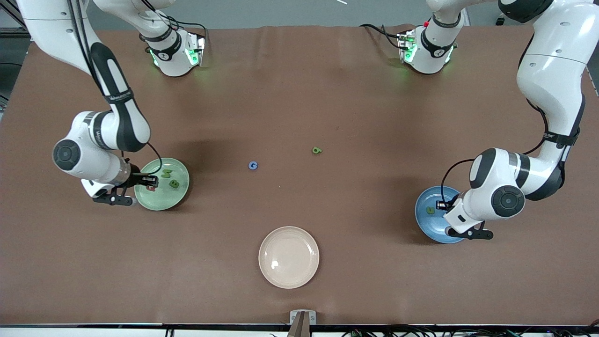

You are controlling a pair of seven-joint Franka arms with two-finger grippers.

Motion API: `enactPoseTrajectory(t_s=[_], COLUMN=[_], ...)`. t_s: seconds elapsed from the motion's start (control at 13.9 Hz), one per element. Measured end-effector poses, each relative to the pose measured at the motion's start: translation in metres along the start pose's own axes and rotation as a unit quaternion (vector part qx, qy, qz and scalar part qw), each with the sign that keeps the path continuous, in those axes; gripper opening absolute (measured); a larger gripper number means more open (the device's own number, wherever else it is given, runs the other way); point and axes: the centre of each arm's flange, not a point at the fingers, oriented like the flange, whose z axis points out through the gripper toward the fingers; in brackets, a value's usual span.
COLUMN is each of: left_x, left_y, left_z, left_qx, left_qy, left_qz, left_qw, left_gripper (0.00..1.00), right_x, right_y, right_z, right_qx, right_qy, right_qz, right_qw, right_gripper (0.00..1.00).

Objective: Sort upper and lower case letters into plates
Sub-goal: 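Release the x and the pink o into their plates with both grippers, then grasp the green b with the left gripper while the right gripper grasps the c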

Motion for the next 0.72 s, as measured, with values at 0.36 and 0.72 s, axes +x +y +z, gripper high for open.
enactPoseTrajectory(t_s=[0.36,0.72], left_x=[-0.001,-0.023], left_y=[0.015,0.121], left_z=[-0.006,-0.051], left_qx=[-0.008,-0.038], left_qy=[0.002,-0.007], left_qz=[0.005,-0.045], left_qw=[1.0,0.998], left_gripper=[0.82,1.0], right_x=[0.002,0.001], right_y=[0.0,0.0], right_z=[0.035,0.046], right_qx=[-0.007,-0.008], right_qy=[0.002,-0.005], right_qz=[-0.008,-0.009], right_qw=[1.0,1.0], right_gripper=[0.36,0.43])
